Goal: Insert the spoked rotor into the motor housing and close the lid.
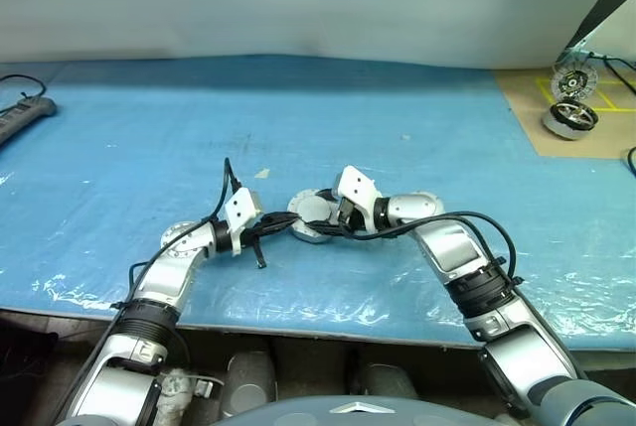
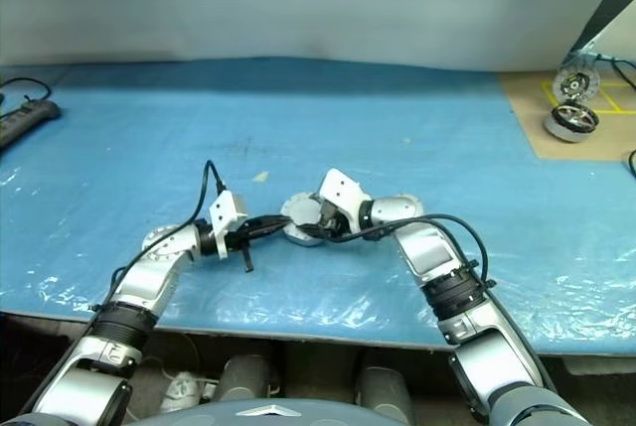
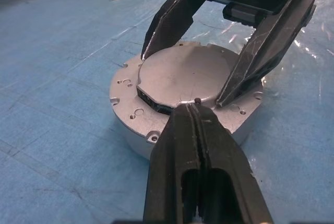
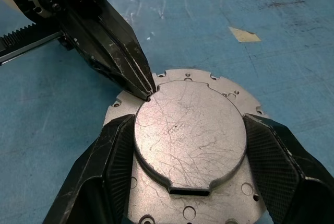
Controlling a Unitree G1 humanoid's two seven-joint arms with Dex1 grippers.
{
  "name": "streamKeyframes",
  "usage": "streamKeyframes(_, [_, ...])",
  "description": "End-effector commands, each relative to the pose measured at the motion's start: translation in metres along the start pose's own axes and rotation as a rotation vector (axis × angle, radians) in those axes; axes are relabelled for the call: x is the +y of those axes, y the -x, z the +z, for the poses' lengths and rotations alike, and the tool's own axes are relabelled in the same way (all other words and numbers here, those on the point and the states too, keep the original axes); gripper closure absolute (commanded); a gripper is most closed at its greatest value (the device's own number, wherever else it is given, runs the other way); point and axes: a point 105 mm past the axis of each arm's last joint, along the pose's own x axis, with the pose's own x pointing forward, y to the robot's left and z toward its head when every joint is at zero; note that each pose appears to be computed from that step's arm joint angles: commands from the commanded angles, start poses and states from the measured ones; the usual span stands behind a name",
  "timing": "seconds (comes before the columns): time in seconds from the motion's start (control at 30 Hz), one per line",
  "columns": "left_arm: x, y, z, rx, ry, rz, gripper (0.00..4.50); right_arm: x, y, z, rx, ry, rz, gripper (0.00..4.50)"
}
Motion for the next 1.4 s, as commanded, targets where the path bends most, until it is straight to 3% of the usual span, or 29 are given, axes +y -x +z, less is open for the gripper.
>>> streamKeyframes(0.03, [-0.006,0.000,-0.015,0.059,0.010,-0.027,4.50,0.013,0.002,-0.049,0.132,-0.133,0.038,0.86])
streamKeyframes(0.13, [-0.007,0.000,-0.012,0.053,0.004,-0.030,4.50,0.011,0.004,-0.037,0.084,-0.178,0.036,0.02])
streamKeyframes(0.43, [-0.006,-0.002,-0.002,0.037,0.000,-0.031,4.50,-0.013,0.031,0.019,-0.131,-0.164,-0.026,0.02])
streamKeyframes(0.63, [-0.005,-0.002,-0.004,0.045,0.001,-0.030,4.50,-0.036,0.056,0.041,-0.267,-0.217,-0.132,0.02])
streamKeyframes(0.77, [-0.004,-0.001,-0.007,0.047,0.002,-0.030,4.50,-0.047,0.070,0.018,-0.263,-0.461,-0.185,0.02])
streamKeyframes(0.87, [-0.005,-0.001,-0.008,0.045,0.000,-0.031,4.50,-0.035,0.075,-0.006,-0.253,-0.722,-0.131,0.02])
streamKeyframes(0.97, [-0.005,0.000,-0.009,0.046,0.000,-0.032,4.50,-0.014,0.073,-0.026,-0.203,-0.861,-0.072,0.02])
streamKeyframes(1.13, [-0.006,0.000,-0.011,0.046,-0.003,-0.042,4.50,0.009,0.059,-0.041,-0.152,-0.970,-0.010,0.02])
streamKeyframes(1.4, [-0.002,0.000,-0.013,0.051,-0.010,-0.047,4.50,0.006,0.044,-0.022,-0.244,-1.011,0.018,0.02])
